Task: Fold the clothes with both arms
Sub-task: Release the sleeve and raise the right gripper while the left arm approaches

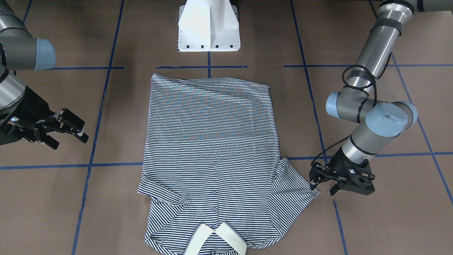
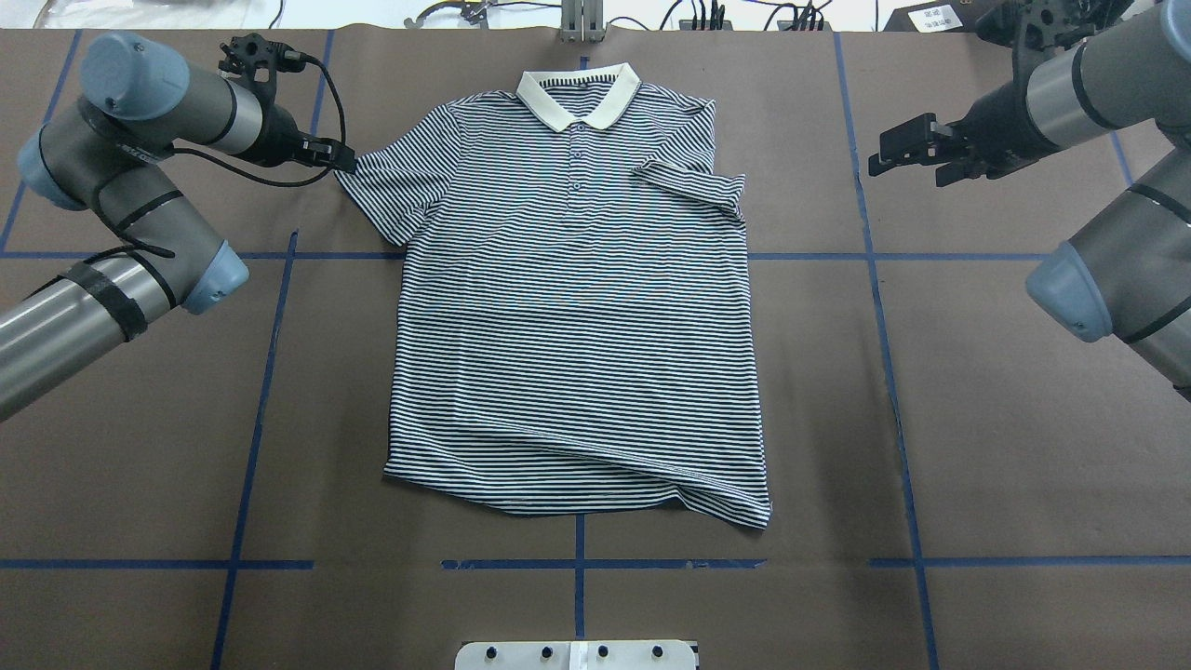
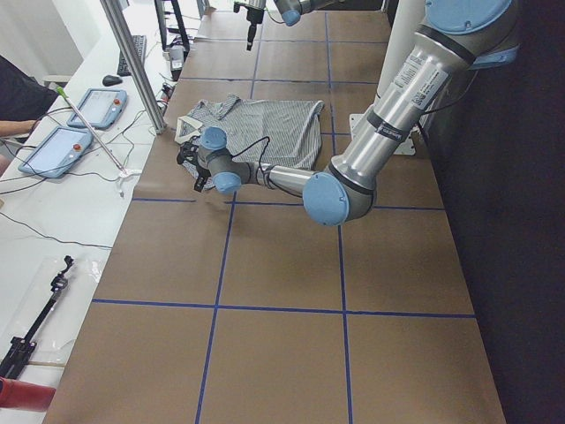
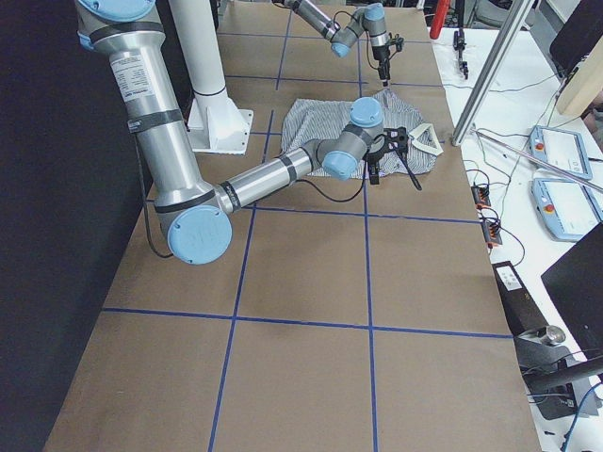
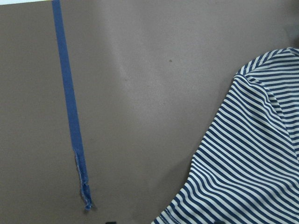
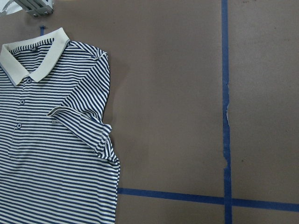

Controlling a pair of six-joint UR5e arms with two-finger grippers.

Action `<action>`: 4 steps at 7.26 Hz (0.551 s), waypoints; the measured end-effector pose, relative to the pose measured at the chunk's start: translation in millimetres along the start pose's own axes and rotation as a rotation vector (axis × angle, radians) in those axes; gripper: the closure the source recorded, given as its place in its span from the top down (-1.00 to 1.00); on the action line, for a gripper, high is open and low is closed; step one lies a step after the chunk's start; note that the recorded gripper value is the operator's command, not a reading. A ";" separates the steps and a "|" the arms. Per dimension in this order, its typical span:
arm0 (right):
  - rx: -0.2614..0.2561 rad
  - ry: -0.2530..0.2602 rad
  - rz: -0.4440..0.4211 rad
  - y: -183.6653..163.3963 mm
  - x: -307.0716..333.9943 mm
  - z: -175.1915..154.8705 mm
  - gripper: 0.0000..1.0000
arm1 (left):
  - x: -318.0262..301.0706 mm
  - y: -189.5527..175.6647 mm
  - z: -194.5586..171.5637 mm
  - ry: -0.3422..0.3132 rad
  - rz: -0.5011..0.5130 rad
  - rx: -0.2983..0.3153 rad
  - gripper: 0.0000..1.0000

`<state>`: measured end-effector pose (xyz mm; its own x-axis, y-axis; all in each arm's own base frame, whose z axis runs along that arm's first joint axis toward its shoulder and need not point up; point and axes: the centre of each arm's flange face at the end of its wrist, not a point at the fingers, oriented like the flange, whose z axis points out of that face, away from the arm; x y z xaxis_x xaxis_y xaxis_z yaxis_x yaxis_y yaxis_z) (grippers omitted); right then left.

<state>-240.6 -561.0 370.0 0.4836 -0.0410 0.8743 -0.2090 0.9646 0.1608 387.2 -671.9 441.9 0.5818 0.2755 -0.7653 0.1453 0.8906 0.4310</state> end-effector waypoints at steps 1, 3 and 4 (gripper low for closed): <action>0.001 0.001 0.000 0.1 0.2 -0.1 1.00 | 1.9 3.4 6.4 0.000 0.006 0.001 0.14; 0.003 0.001 0.000 -0.2 -0.1 -0.3 1.00 | 5.6 0.6 14.3 -0.005 0.008 -0.002 0.00; 0.004 0.002 0.000 -0.3 0.2 -0.1 1.00 | 7.0 -3.0 17.9 -0.010 0.007 -0.002 -0.92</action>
<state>-240.4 -561.3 370.1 0.4855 -0.0402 0.8733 -0.2123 0.9636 0.1624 405.1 -679.2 443.8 0.5908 0.2779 -0.7574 0.1395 0.8895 0.4352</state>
